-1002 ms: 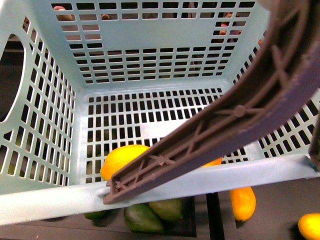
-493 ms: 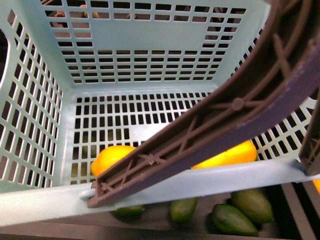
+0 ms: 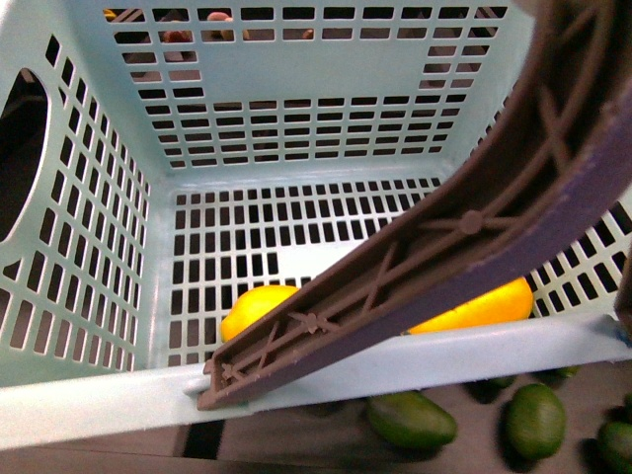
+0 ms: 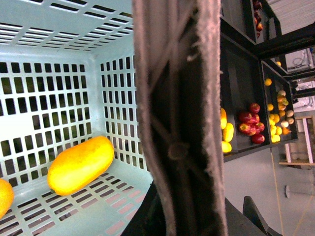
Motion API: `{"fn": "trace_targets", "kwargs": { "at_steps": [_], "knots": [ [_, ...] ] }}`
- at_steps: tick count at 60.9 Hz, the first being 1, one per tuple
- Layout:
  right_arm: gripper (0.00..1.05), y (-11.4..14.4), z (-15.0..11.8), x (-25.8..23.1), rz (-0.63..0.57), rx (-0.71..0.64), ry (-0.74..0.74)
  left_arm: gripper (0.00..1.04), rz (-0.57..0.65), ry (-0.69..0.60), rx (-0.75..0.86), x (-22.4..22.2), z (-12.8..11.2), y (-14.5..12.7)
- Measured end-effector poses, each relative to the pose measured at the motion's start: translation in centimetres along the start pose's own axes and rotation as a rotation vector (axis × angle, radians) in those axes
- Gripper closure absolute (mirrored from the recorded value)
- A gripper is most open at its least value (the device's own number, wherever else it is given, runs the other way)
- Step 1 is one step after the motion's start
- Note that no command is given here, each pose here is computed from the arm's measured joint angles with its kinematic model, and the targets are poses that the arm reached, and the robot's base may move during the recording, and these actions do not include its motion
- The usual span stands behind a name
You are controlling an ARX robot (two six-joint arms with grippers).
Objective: Pick lemon and mango into basket
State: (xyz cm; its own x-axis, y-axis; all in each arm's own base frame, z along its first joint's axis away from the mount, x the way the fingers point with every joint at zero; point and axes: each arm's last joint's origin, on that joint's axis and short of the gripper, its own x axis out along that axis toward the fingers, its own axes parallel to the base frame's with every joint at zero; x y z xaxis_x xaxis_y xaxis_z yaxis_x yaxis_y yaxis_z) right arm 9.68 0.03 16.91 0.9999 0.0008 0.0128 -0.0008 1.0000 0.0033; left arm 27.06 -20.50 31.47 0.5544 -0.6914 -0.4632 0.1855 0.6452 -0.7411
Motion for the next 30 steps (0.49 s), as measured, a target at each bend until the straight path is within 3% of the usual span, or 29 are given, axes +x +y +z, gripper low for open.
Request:
{"fn": "trace_targets", "kwargs": {
  "at_steps": [30],
  "knots": [
    [0.09, 0.00, -0.01, 0.00, 0.006, 0.000, 0.000, 1.00, 0.031, -0.042, 0.009, -0.21, 0.53, 0.39]
  ]
}}
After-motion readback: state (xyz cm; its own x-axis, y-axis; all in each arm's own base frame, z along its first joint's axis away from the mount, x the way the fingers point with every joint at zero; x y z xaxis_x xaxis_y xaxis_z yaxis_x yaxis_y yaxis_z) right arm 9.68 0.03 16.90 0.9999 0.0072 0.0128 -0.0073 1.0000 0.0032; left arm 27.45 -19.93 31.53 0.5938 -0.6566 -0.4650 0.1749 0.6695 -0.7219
